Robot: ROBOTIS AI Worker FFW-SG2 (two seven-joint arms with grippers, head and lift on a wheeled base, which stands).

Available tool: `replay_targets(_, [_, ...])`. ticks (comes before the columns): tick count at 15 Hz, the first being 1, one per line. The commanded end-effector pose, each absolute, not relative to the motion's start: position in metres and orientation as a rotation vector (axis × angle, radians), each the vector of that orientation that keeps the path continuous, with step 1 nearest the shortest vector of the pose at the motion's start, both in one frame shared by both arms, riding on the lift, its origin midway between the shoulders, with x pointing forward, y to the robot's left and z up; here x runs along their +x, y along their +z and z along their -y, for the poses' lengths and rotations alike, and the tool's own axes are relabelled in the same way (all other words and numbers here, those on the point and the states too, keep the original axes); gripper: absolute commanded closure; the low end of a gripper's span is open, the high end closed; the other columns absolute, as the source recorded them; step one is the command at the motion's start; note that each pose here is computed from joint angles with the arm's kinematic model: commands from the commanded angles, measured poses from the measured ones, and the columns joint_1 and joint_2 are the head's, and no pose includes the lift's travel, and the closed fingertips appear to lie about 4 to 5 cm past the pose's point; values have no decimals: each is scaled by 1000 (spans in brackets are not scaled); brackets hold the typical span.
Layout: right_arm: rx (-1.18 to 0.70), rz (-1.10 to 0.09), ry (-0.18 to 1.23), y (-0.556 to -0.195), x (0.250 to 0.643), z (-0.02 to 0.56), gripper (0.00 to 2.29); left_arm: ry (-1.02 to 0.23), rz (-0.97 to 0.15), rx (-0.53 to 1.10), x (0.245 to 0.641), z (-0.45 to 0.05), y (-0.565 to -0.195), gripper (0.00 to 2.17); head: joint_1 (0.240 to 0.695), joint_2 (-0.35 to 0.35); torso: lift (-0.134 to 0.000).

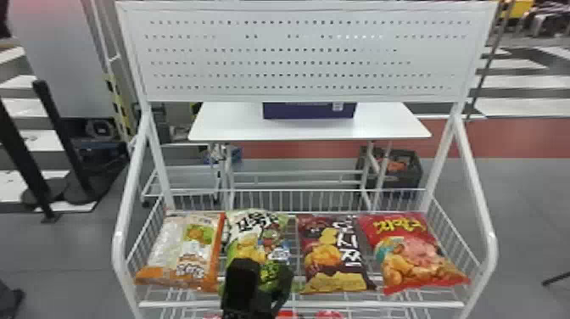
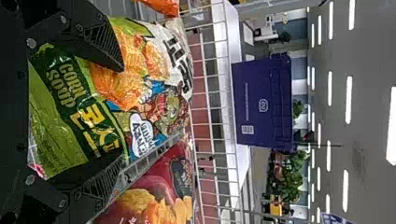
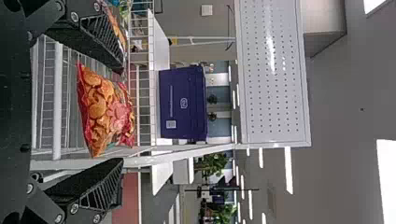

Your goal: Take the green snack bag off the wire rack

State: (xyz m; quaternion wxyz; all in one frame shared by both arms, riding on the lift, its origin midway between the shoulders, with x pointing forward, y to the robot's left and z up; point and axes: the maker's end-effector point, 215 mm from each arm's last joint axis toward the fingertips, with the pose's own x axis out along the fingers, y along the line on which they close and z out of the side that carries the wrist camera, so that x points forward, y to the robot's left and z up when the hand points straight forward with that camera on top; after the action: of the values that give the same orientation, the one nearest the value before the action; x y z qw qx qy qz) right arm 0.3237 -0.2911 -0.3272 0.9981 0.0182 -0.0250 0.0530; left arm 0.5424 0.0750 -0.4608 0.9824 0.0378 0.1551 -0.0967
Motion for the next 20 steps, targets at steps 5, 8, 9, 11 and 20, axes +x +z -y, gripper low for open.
replay_targets(5, [33,51,107,-326,324,293,174,-211,-243,29,524,-62,-419,1717,499,0,0])
replay_targets(8, [33,51,109,-327,324,292,174,-231,-181,1,506,-58,-381,1717,499,0,0])
replay_targets(9, [33,51,109,-327,324,292,174,-236,-169,0,496,-62,-374,1717,499,0,0])
replay_targets(11, [33,51,108,-327,325,292,174,-215,-131,-22,469,-88,-353,1717,499,0,0])
replay_targets(20, [40,54,105,-329,327,292,174,-22,54,-114,355,-219,-301,1713,499,0,0])
